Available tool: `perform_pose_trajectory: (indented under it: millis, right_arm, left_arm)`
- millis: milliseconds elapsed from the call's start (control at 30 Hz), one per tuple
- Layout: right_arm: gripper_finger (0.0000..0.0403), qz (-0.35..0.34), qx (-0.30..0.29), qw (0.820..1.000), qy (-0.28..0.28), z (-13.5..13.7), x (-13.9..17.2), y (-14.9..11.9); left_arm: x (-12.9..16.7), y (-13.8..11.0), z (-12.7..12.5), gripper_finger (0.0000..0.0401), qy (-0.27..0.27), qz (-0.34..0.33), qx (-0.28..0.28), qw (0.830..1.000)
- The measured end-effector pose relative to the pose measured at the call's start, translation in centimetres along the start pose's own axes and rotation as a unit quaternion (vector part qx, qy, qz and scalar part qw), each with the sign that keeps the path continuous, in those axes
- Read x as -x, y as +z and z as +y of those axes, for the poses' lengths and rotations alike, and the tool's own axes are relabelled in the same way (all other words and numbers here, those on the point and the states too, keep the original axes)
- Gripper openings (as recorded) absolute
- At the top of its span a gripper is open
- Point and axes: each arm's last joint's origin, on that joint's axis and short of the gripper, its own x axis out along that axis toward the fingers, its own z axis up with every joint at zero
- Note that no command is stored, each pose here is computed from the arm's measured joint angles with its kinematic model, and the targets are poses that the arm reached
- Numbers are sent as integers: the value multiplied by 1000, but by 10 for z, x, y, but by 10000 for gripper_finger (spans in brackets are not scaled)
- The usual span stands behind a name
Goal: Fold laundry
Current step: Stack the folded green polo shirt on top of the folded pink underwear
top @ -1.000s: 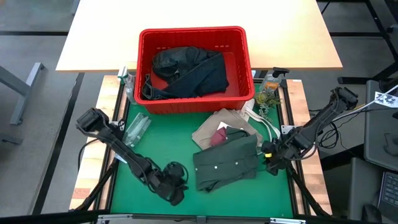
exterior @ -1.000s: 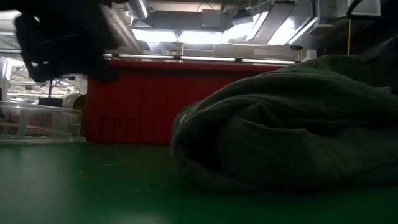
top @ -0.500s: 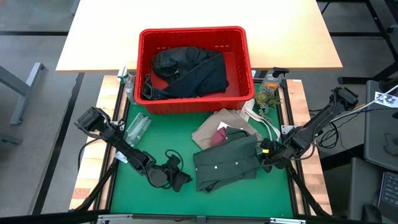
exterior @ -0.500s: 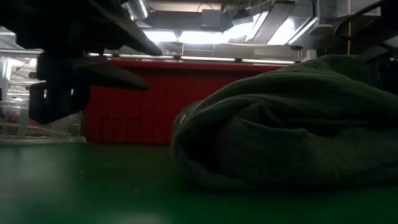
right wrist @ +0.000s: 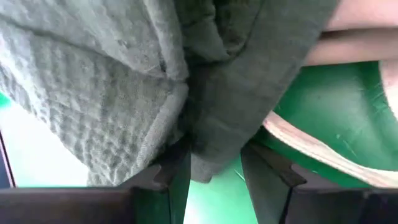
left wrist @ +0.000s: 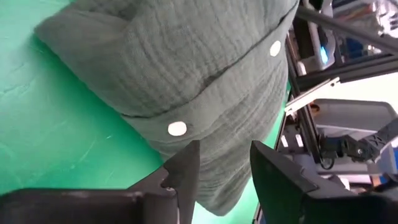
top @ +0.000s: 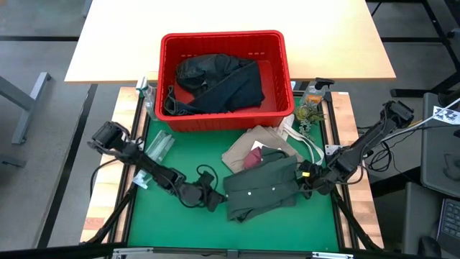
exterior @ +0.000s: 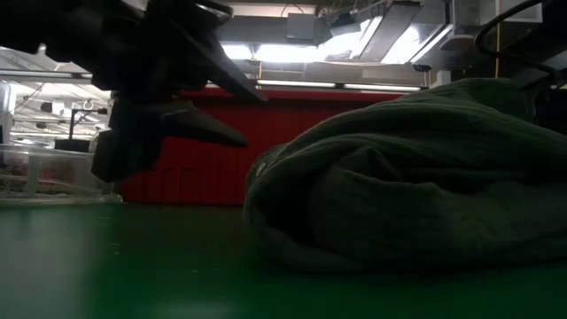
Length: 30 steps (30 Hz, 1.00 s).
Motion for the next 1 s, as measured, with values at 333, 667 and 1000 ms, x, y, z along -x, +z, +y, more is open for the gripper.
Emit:
perform_pose_trajectory:
  millis: [333,667,1000]
  right_arm:
    - [140,0,2,1000,1,0,0,0]
    - [140,2,7,1000,-14,-1,-3,-1]
    - [140,-1,2,1000,2,3,-6,-1]
  left_arm:
    - [-4,5,13,200,54,25,27,998]
    - [-4,6,13,206,54,23,27,998]
    - [-16,0,25,206,65,0,62,996]
